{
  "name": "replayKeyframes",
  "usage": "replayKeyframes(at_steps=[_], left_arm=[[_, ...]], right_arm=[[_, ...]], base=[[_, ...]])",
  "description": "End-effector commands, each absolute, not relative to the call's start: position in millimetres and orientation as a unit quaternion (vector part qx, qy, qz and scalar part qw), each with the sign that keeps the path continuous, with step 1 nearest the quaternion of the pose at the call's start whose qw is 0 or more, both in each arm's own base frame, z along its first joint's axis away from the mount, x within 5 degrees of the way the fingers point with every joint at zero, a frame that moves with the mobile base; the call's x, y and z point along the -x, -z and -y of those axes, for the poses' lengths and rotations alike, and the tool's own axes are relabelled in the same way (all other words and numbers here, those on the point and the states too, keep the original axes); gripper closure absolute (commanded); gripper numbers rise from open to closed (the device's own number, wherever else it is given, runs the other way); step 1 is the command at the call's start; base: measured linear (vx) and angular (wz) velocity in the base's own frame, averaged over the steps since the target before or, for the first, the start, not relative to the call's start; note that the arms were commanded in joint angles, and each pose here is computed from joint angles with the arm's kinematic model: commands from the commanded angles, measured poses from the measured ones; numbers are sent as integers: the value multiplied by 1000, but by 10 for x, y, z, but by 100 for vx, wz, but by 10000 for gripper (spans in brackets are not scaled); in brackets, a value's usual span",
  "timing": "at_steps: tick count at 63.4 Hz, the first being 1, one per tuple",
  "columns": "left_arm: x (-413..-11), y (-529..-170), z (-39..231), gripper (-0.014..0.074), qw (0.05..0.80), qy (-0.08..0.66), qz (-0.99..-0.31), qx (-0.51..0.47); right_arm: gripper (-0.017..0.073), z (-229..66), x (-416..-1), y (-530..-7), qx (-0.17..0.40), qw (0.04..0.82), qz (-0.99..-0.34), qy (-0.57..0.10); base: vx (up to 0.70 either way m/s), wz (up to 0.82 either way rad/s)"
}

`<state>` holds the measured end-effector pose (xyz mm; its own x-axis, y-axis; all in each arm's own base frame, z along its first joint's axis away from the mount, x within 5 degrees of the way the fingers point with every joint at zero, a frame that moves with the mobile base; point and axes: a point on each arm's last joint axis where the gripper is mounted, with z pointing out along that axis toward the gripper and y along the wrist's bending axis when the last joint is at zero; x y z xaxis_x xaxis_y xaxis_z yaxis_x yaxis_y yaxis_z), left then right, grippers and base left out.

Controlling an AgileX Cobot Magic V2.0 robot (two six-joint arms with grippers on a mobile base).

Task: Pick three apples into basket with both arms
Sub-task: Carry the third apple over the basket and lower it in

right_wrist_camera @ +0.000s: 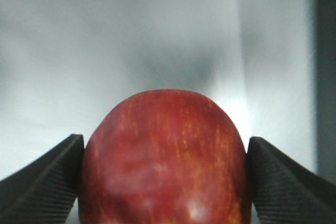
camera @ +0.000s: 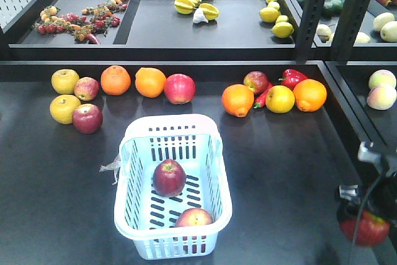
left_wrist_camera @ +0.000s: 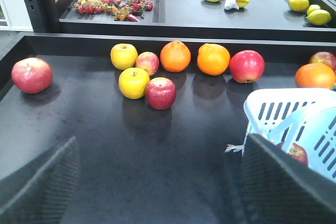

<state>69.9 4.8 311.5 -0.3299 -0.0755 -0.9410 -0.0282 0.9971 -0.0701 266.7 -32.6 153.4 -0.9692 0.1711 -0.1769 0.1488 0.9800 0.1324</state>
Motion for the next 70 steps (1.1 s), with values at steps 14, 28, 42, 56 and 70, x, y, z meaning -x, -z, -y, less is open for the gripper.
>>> replayKeyframes(at_steps=[14,28,42,56,70], left_arm=[[-716,-3227,-33,1,606,27,-795,24],[-716,-3227,-33,1,606,27,-795,24],[-716,-3227,-33,1,606,27,-795,24],[-716,-3227,-33,1,606,27,-795,24],[-716,-3227,-33,1,606,27,-795,24]], right_arm=[[253,-306,-2491,-2397,59,257,-960,-89],[253,-853,-2282,-2710,127,329,-922,-157],[249,-1350,-2238,-2786,158,391,-880,-221],[246,-1818,-2370,-2723,212,387,-867,-233],[244,-2076,-2692,-2529,221,360,-878,-225]], base=[[0,0],[0,0],[0,0],[0,0],[0,0]])
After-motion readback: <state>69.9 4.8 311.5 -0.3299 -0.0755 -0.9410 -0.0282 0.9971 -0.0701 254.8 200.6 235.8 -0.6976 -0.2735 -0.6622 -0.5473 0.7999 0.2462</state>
